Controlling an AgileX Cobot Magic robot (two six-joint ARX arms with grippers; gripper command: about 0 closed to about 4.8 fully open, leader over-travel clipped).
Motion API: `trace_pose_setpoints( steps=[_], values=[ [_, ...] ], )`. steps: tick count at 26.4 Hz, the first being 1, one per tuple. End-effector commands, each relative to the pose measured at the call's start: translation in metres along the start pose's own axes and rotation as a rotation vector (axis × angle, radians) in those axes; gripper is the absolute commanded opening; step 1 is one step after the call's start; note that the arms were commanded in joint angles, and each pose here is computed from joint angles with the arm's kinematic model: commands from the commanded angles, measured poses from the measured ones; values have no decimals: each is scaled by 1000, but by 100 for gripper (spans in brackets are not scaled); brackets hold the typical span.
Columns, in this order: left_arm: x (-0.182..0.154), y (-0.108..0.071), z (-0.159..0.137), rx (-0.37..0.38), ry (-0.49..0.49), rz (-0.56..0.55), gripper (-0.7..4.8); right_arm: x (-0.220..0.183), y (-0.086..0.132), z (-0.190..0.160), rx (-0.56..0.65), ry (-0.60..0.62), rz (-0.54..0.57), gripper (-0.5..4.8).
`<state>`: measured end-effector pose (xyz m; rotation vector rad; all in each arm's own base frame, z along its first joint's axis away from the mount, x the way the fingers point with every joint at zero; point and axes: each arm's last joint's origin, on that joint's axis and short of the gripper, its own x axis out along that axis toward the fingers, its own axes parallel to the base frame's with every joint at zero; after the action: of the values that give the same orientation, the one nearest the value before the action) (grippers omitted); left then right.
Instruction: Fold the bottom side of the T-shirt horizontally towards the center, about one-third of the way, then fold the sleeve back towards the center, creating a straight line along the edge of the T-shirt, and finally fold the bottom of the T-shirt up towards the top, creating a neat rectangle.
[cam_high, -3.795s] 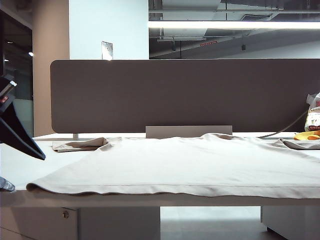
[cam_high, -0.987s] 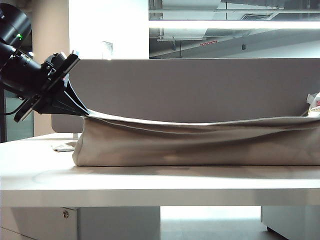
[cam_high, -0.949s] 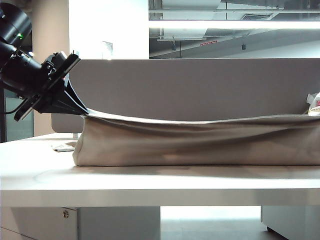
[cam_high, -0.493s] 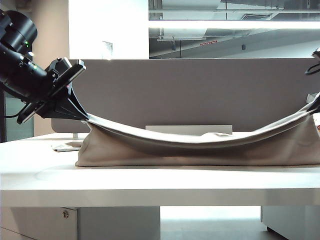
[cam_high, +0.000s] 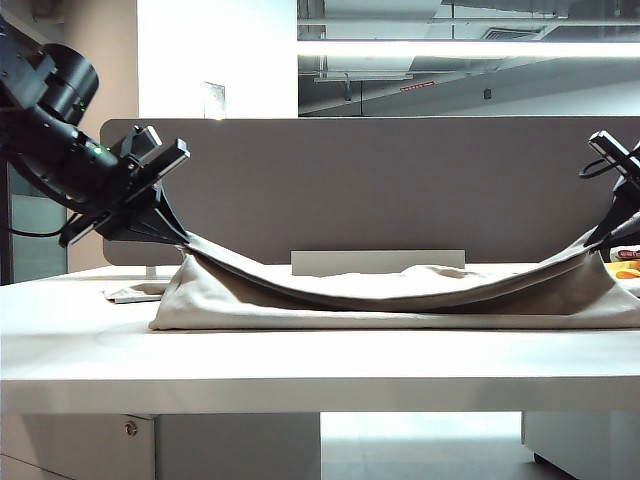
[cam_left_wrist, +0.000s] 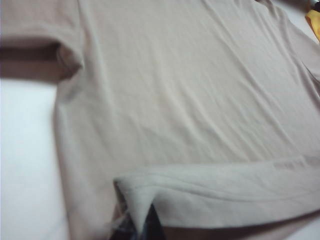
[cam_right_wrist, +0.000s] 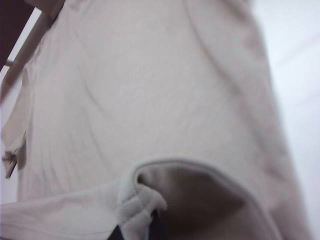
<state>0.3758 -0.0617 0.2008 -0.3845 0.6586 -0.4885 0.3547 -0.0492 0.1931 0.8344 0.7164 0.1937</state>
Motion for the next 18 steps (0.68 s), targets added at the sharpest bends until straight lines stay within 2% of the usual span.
trace_pose_setpoints(
  steps=[1,8,13,14,15,16,17,18],
  values=[
    [4,1,8,30,-23,4,-6,0,6,10,-48,-48,-2,-2],
    [11,5,12,56,-41,57,-6,7,11,24,-85,-71,6,-2],
    [16,7,12,66,-51,54,-4,15,8,30,-83,-68,6,1],
    [16,8,11,71,-49,52,8,17,7,30,-80,-63,5,24],
    [17,9,11,75,-47,54,53,18,5,29,-78,-60,1,66],
    [18,9,10,75,-45,55,106,20,4,29,-75,-57,-3,117],
    [18,9,10,77,-44,55,171,22,1,28,-70,-51,-7,198],
    [18,9,10,80,-44,58,263,24,0,28,-67,-48,-10,268]
  ],
)
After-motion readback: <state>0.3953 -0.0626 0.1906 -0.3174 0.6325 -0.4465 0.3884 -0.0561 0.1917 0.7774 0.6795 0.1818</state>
